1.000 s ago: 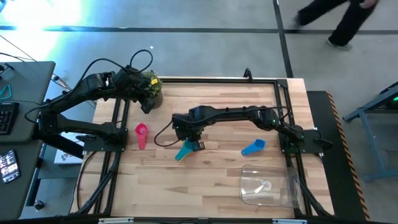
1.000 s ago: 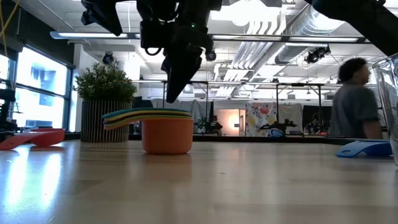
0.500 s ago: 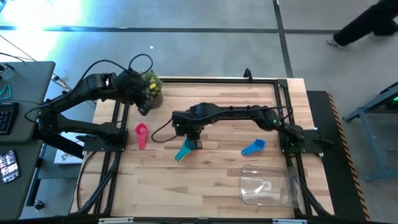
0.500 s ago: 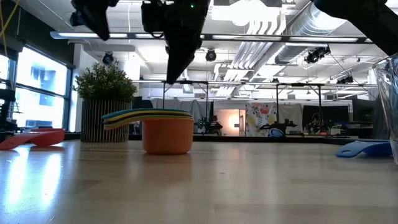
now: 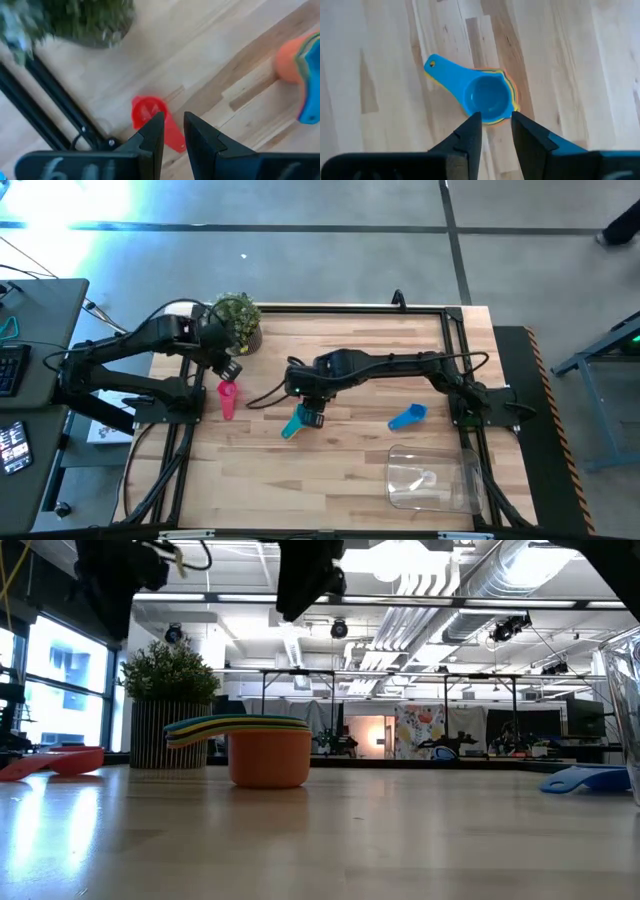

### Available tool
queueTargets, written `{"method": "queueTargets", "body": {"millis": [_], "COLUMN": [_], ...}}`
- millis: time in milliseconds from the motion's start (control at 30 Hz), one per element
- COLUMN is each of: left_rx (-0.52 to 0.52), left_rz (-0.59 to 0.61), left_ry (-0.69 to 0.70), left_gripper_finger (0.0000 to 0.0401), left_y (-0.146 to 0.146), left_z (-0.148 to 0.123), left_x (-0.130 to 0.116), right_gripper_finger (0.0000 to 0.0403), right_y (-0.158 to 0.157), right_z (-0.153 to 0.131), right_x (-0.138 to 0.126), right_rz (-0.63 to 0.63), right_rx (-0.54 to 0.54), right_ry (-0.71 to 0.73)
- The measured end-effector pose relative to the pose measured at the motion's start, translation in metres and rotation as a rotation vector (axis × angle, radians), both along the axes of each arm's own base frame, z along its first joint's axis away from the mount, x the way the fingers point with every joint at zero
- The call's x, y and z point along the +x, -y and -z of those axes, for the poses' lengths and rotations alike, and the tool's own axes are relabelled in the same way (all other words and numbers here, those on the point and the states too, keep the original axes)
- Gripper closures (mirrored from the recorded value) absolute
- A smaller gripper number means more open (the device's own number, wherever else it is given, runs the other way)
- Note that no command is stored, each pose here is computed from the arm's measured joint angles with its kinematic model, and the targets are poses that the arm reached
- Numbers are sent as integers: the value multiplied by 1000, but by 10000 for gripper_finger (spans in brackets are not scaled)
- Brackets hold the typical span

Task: Nest measuring cups in basket
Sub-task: Stack the red measuring cup on top of the light blue measuring cup

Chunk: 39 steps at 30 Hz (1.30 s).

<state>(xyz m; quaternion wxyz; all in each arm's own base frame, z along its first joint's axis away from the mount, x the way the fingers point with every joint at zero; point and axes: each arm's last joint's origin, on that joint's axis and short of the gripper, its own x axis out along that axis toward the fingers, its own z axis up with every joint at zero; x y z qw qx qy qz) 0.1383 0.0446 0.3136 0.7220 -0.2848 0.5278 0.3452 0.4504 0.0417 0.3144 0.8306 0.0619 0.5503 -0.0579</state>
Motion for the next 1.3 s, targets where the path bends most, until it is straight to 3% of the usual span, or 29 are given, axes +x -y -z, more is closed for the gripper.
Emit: {"method": "queueTargets", "body": {"millis": [267,567,800,1300], "left_rx": [-65,-99,-107,-66], "left_rz": [-129,-208,-255,-340], "left_ry": [-120,-196,-184,-197], "left_gripper_finger": [339,339,339,339], "left_y": [9,17,18,7], "left_z": [47,86,104,114], "left_x": [-8,-13,-13,-1], "right_gripper_finger": [304,304,304,304], "right_y": [-18,-26,-26,-12], "right_z": [-6,-6,-6,-4], "right_x": [-7,-8,-8,-13], "right_rz": [61,45,6,-61], "right_rx": [30,29,4,-56], "right_ry": [8,0,0,-75]}}
